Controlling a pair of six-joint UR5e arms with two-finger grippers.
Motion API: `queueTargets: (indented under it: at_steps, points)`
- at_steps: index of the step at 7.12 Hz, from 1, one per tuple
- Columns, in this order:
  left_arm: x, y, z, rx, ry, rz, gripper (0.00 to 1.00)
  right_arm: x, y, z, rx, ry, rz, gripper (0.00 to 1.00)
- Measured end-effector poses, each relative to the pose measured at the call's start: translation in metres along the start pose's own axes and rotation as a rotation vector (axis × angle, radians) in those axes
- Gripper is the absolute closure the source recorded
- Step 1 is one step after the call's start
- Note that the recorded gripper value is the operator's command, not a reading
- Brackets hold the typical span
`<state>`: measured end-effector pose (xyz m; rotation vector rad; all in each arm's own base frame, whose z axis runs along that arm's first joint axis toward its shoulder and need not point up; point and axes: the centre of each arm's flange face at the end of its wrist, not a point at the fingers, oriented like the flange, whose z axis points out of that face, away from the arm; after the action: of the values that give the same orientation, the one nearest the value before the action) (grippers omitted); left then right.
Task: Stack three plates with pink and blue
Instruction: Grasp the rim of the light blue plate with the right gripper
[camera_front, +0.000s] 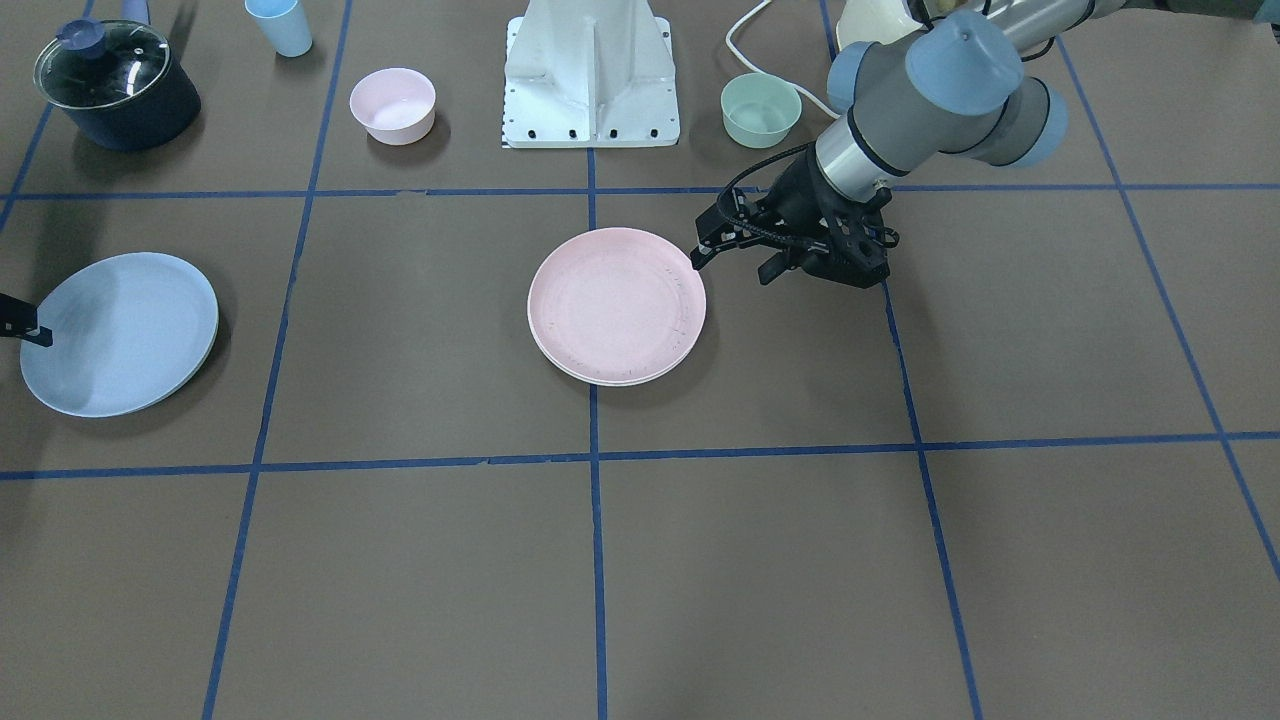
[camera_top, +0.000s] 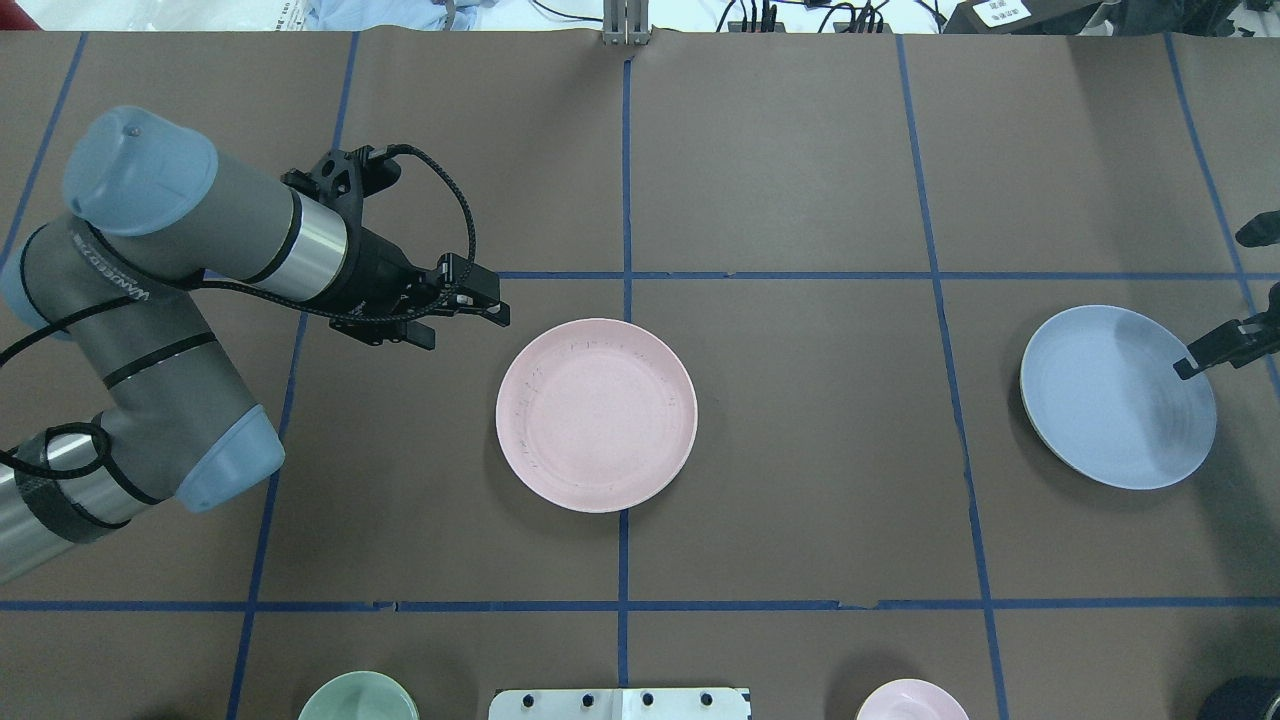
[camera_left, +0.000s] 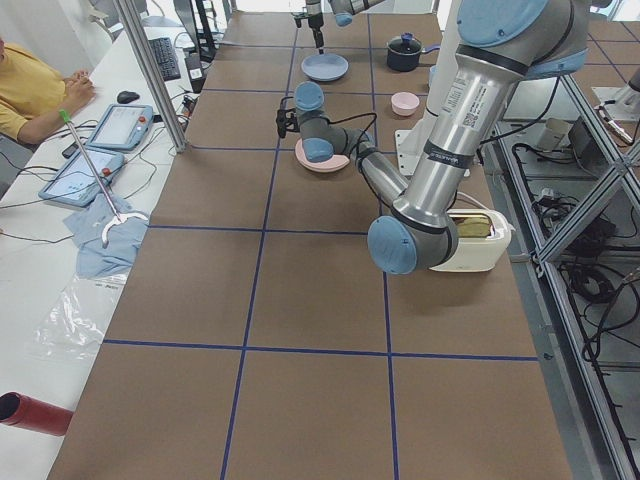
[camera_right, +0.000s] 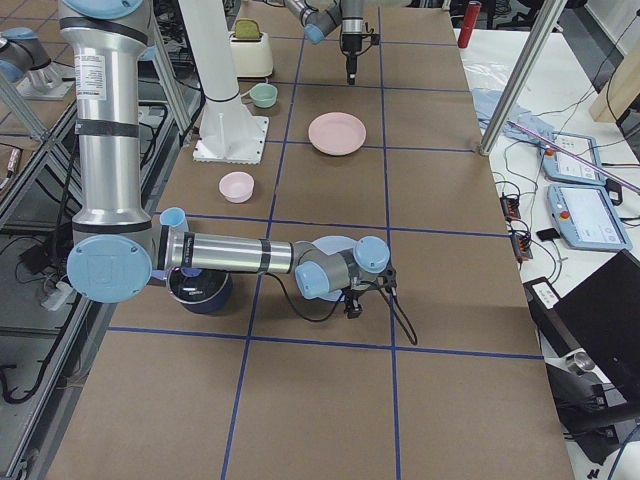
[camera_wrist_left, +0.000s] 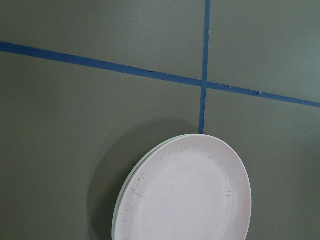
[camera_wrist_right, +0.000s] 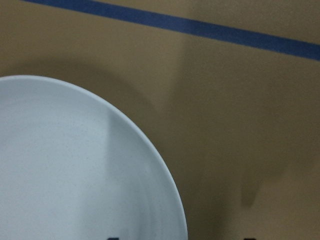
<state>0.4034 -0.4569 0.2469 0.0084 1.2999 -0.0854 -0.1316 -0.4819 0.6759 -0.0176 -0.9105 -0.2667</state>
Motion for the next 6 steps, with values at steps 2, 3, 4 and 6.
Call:
queueTargets:
  at_steps: [2,3,4,6]
  points:
    - [-0.004,0.000,0.000,0.000,-0.003,-0.003,0.00,-0.001,-0.005,0.007,-0.010,0.000,0.005,0.99]
    - [-0.004,0.001,-0.002,0.001,-0.002,-0.002,0.00,-0.003,-0.008,0.008,-0.011,-0.001,0.016,1.00]
    - [-0.004,0.002,-0.004,0.002,0.001,-0.001,0.00,-0.008,-0.012,0.009,-0.011,-0.003,0.037,1.00]
    - [-0.004,0.005,-0.007,0.003,0.004,0.001,0.00,-0.015,-0.016,0.013,-0.011,-0.006,0.054,1.00]
